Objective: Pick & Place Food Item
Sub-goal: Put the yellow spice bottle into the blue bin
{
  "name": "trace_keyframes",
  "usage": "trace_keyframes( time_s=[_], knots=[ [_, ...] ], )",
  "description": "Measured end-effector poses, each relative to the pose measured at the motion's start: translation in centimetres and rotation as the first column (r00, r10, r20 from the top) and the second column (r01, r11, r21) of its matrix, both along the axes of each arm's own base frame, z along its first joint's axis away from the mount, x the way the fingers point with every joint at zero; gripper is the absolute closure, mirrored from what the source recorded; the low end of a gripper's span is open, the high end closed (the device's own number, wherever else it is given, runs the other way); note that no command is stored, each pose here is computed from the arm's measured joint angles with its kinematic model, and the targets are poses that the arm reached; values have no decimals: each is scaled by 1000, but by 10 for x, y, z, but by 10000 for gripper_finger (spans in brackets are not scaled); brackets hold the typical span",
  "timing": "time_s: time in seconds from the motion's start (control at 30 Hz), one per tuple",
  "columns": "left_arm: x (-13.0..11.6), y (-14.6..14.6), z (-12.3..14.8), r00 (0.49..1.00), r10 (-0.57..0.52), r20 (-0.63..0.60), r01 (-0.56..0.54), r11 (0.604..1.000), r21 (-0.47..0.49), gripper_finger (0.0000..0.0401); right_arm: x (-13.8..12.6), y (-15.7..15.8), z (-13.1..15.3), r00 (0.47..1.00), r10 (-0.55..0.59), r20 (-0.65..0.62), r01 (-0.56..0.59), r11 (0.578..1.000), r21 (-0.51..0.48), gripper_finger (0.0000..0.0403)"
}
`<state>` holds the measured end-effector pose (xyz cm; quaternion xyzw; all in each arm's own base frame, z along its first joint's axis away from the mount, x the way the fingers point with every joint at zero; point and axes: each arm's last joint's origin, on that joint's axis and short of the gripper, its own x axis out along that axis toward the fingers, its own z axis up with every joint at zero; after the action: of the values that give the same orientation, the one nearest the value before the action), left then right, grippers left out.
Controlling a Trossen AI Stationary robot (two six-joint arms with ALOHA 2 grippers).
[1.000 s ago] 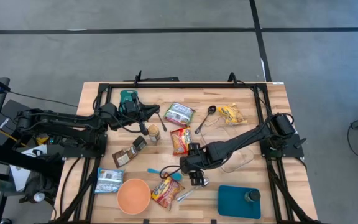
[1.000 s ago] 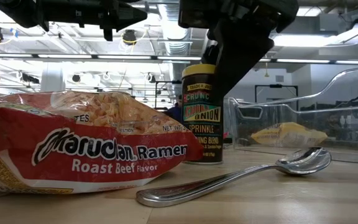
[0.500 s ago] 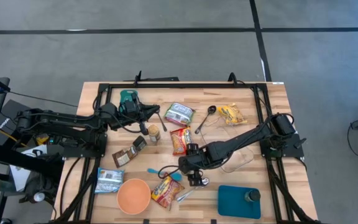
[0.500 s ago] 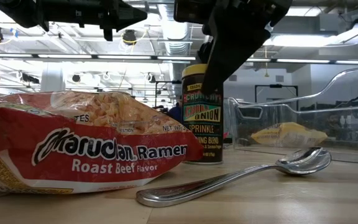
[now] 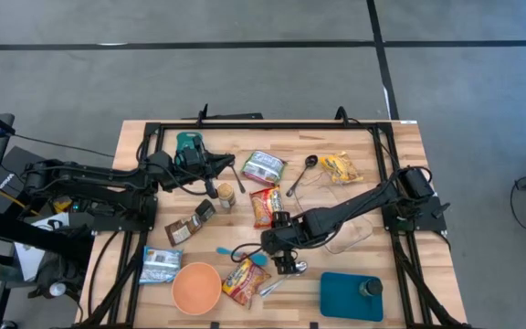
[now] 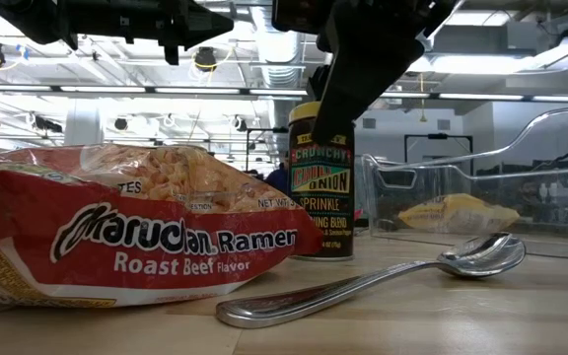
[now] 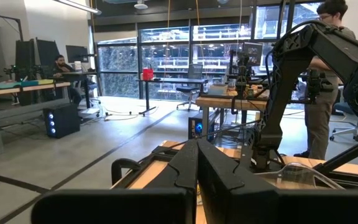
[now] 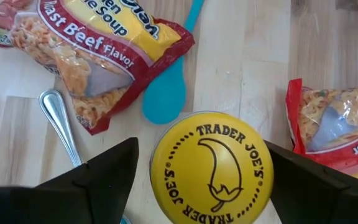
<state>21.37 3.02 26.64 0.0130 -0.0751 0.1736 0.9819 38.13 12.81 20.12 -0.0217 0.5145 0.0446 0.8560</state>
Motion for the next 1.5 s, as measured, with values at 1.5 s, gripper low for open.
trace_keyframes(
  time_s=[1.5],
  knots=[
    [0,0,0,1000,0,0,0,1000,0,401,-1,0,-1,1000,2,-19,-2,1000,1,173]
  ],
)
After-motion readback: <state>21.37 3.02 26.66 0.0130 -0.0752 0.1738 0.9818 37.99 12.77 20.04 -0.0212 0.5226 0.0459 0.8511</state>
